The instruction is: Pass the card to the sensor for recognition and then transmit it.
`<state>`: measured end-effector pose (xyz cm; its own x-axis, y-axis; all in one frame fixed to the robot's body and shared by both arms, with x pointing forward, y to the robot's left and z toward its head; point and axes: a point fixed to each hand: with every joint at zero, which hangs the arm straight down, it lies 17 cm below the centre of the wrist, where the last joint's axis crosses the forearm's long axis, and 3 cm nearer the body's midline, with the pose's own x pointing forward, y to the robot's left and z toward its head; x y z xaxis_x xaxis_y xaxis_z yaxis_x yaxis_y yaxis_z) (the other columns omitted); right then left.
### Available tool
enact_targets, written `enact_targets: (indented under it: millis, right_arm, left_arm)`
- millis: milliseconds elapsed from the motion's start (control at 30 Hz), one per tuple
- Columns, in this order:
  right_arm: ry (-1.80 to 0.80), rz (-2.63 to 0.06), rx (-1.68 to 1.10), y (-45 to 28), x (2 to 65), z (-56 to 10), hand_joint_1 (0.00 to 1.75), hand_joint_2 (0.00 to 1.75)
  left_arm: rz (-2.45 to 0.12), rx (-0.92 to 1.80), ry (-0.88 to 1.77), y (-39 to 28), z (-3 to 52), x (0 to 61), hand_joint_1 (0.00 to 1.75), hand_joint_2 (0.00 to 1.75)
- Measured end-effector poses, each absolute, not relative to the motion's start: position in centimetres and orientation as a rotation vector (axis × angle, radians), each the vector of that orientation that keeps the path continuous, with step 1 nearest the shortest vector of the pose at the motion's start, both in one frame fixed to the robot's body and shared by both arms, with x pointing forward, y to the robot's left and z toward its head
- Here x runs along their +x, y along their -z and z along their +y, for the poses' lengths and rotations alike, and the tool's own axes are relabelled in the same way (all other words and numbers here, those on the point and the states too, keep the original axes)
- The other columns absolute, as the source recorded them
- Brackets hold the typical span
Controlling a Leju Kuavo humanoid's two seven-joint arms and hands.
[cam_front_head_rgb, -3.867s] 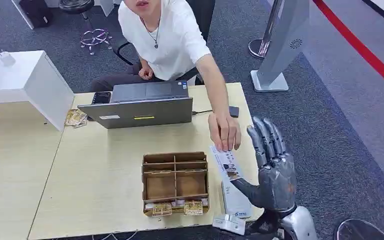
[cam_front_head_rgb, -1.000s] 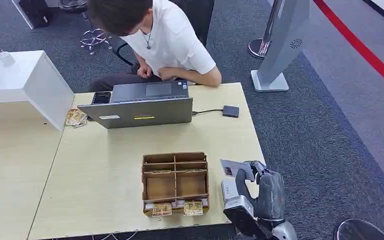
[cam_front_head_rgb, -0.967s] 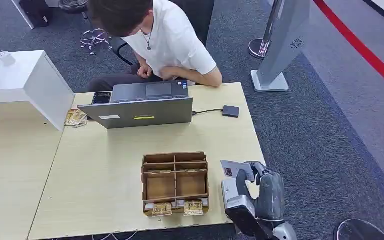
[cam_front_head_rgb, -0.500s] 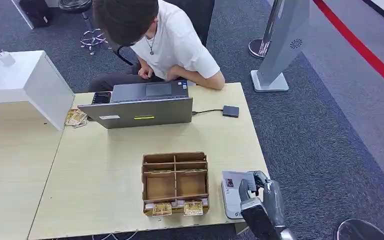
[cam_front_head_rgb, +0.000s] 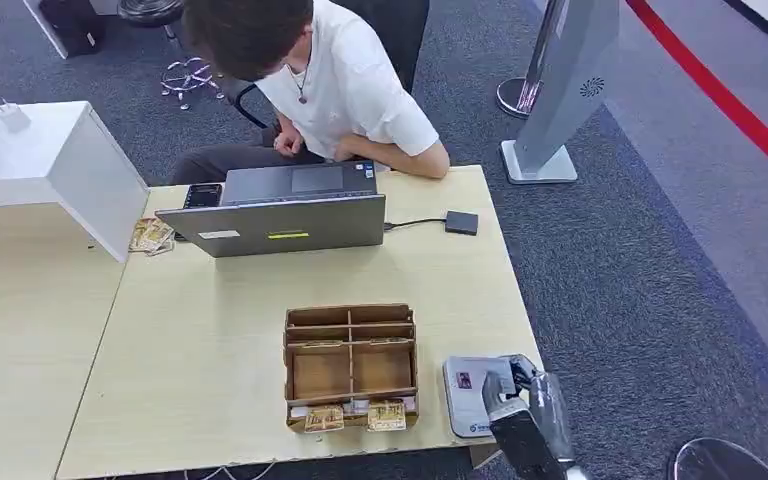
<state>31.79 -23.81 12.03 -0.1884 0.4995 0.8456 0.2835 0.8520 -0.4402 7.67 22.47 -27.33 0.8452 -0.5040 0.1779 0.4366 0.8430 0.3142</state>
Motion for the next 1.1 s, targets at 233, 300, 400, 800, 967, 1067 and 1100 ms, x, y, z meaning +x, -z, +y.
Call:
enact_targets:
  millis: [233,300,400,800,967,1067,1100]
  right_arm:
    - [-0.222,-1.759,-0.588,-10.9,31.7,-23.9,1.75,1.75]
    - [-0.223,-1.752,-0.585,-10.6,31.7,-23.9,1.75,1.75]
    - [-0.226,-1.740,-0.582,-10.2,31.7,-23.9,1.75,1.75]
    - [-0.250,-1.702,-0.571,-8.5,31.5,-23.5,1.75,1.75]
    - [-0.253,-1.684,-0.569,-7.9,31.4,-23.6,1.75,1.75]
    - [-0.257,-1.674,-0.565,-7.5,31.4,-23.6,1.75,1.75]
    - [-0.257,-1.670,-0.566,-7.4,31.4,-23.7,1.75,1.75]
  left_arm:
    - [-0.259,0.267,0.502,27.3,22.3,7.7,0.00,0.00]
    - [-0.256,0.267,0.502,27.3,22.3,7.6,0.00,0.00]
    - [-0.250,0.268,0.500,27.3,22.4,7.5,0.00,0.00]
    - [-0.258,0.265,0.500,27.3,22.2,7.6,0.00,0.00]
    - [-0.254,0.265,0.500,27.3,22.2,7.6,0.00,0.00]
    - [-0.251,0.266,0.499,27.3,22.3,7.5,0.00,0.00]
    - [-0.251,0.265,0.499,27.3,22.3,7.5,0.00,0.00]
